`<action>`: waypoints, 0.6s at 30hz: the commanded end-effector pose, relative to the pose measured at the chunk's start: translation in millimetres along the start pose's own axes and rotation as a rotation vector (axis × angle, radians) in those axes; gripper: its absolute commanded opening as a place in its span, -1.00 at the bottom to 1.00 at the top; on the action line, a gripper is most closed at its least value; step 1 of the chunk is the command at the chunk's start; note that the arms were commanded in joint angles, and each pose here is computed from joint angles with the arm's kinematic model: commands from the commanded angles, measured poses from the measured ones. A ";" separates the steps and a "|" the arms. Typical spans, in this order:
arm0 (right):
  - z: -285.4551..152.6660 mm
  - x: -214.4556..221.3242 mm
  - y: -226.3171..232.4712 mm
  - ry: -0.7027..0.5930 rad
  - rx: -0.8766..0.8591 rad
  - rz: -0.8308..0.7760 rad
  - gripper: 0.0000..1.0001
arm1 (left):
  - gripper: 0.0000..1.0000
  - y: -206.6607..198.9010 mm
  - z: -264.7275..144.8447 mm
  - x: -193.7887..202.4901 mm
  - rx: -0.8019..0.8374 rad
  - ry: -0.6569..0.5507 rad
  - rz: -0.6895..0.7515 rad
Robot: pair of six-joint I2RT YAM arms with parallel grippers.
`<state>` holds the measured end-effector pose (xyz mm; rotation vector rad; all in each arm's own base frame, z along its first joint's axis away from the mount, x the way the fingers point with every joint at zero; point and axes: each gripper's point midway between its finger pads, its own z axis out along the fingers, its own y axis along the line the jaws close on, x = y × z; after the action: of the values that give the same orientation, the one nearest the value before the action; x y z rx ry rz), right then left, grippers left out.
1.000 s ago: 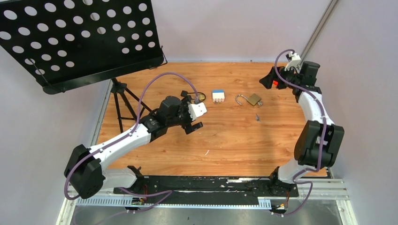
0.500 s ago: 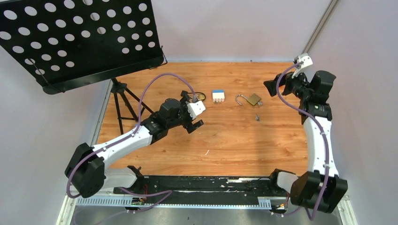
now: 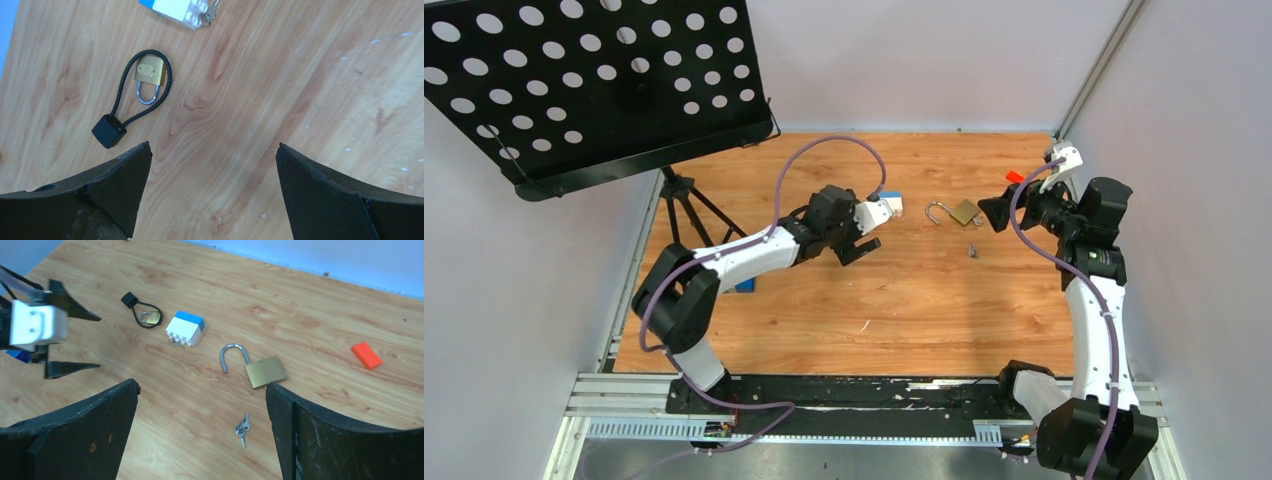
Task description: Unlock with the key
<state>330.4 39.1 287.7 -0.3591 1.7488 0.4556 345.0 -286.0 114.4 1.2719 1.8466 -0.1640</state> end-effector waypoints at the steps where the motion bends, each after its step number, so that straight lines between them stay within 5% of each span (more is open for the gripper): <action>1: -4.0 3.3 13.6 0.022 -0.066 0.004 1.00 | 1.00 19.2 16.8 10.1 -0.028 0.118 0.079; 18: 1.6 24.4 33.5 0.048 -0.177 -0.001 1.00 | 0.77 84.0 84.0 42.6 0.075 0.334 -0.108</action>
<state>312.4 62.8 265.8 -0.4461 1.7831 0.5824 454.9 -272.0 67.7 1.3361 2.1152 -0.0130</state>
